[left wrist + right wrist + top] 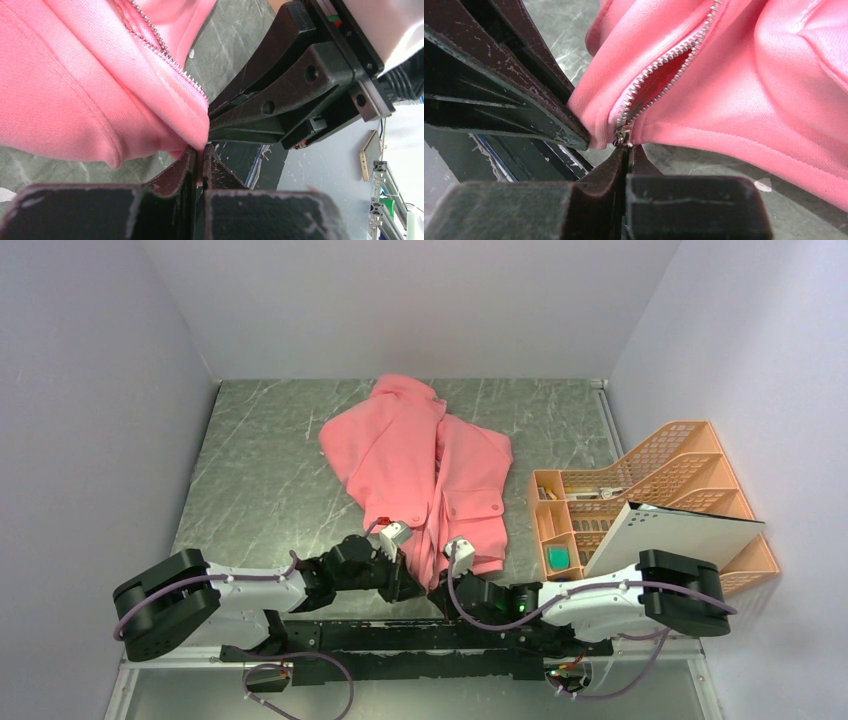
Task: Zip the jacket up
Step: Zip the zipper on the jacket.
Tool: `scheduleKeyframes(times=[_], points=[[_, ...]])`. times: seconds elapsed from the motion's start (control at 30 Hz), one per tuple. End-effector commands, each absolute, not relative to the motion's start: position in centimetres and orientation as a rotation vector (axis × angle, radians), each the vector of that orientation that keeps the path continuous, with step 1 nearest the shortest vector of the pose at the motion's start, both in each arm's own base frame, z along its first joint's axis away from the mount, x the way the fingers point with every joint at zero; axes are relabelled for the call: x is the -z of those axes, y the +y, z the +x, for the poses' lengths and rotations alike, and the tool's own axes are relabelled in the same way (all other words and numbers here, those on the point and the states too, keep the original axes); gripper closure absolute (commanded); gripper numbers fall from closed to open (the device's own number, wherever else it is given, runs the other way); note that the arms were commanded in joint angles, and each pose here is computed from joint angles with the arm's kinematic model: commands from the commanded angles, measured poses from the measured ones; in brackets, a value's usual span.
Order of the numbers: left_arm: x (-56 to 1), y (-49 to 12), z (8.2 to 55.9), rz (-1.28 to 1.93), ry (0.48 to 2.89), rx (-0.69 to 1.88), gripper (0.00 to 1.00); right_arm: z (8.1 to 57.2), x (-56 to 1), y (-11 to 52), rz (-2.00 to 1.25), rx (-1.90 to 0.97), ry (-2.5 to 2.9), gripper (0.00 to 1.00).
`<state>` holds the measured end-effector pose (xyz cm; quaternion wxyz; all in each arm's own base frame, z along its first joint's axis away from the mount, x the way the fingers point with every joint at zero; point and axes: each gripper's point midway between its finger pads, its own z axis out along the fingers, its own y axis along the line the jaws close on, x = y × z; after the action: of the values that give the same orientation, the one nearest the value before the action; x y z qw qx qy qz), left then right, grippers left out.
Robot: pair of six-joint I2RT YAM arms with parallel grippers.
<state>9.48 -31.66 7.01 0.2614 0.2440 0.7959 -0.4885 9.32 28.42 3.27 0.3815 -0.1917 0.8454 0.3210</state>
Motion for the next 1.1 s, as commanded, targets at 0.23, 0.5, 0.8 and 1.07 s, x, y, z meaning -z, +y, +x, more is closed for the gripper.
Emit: scheduleKeyframes(times=[0.23,0.5,0.8,1.07], points=[[-7.6,-32.1,9.9,0.719,2.148,1.279,0.95,9.1,-5.0,28.2,-0.66,-0.555,2.307,1.0],[-7.3,-31.8,10.0,0.726,2.154,1.247,0.95,10.5,-6.5,27.8,-0.718,-0.46,2.319,1.0],[-7.2,-31.8,9.9,0.728,2.154,1.255,0.95,13.1,-7.8,27.6,-0.718,-0.497,2.309,1.0],[-6.7,-31.5,10.0,0.736,2.18,1.222,0.95,14.0,-10.4,29.4,-0.826,-0.599,2.192,1.0]])
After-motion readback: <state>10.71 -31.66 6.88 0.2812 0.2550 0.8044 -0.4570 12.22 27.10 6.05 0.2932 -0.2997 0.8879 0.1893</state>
